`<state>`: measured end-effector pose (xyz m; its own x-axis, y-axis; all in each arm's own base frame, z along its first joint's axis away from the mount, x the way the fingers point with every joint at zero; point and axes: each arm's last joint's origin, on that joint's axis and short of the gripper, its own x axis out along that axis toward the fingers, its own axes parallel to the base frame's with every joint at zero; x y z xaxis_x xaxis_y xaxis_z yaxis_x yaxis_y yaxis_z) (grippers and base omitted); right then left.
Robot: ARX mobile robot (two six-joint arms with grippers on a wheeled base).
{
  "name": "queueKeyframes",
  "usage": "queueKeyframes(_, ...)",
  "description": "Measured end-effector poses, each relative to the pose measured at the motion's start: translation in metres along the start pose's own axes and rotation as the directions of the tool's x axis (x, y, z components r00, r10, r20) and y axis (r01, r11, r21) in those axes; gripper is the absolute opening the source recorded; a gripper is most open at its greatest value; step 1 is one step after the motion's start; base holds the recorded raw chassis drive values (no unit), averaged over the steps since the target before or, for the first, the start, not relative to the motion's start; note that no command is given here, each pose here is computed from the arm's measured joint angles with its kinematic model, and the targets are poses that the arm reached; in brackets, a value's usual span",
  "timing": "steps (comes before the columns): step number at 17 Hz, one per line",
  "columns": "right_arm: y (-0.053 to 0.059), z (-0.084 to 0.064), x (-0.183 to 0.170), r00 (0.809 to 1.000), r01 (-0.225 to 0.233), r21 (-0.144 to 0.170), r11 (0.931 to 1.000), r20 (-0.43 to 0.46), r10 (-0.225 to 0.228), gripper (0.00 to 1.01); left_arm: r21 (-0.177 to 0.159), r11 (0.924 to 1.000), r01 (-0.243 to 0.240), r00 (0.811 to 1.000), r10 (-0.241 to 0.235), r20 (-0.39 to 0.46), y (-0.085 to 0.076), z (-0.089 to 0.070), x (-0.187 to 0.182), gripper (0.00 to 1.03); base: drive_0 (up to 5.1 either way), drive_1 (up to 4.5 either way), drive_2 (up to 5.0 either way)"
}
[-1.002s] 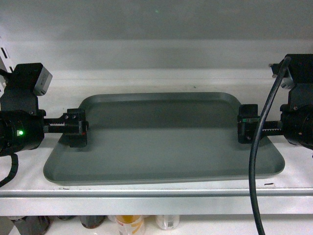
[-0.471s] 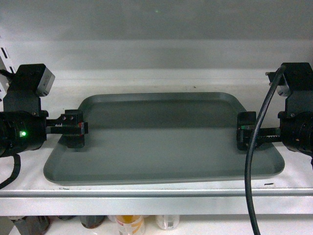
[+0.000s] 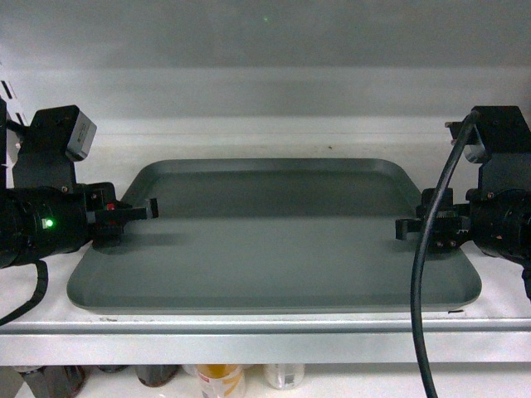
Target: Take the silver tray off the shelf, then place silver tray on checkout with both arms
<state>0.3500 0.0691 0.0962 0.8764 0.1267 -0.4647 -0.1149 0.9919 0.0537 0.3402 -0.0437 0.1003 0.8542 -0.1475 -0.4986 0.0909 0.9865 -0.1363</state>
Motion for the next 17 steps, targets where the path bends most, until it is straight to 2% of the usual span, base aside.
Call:
queueKeyframes(1,0.002,0.000,0.000,1.000,-0.005,-0.003,1.0000,0.000,0.005,0.31,-0.011,0.9999,0.001,1.000,-0.001,0.000,0.000,0.000,0.000,0.03,0.0,0.00,0.0)
queueKeyframes(3,0.006,0.000,0.000,1.000,-0.017,-0.005,0.9998,0.000,0.017,0.13,-0.015,0.9999,0.003,1.000,-0.003,0.002,-0.001,0.000,0.000,0.03,0.0,0.00,0.0)
queueKeyframes(4,0.007,0.001,-0.001,1.000,-0.017,0.029,0.9994,0.003,0.017,0.04,-0.014,0.9999,0.005,1.000,-0.005,0.003,-0.002,0.000,0.000,0.03,0.0,0.00,0.0)
queueKeyframes(5,0.007,0.001,-0.001,1.000,-0.016,0.059,0.9981,0.003,0.016,0.03,-0.014,0.9999,0.005,1.000,-0.005,0.003,-0.002,0.000,0.000,0.03,0.0,0.00,0.0)
queueKeyframes(9,0.007,0.002,-0.003,1.000,-0.007,0.078,0.9969,-0.003,0.007,0.03,-0.006,1.0000,0.003,1.000,-0.003,0.003,-0.006,-0.001,0.000,0.03,0.0,0.00,0.0)
queueKeyframes(14,0.007,0.003,-0.014,1.000,0.029,0.073,0.9969,-0.008,-0.029,0.03,0.014,0.9999,0.000,1.000,0.001,-0.008,-0.019,-0.003,-0.008,0.03,0.0,0.00,0.0)
queueKeyframes(17,0.008,0.007,-0.021,0.999,0.031,0.064,0.9975,0.007,-0.031,0.03,0.010,0.9999,0.000,1.000,0.000,-0.009,-0.021,-0.005,-0.016,0.03,0.0,0.00,0.0)
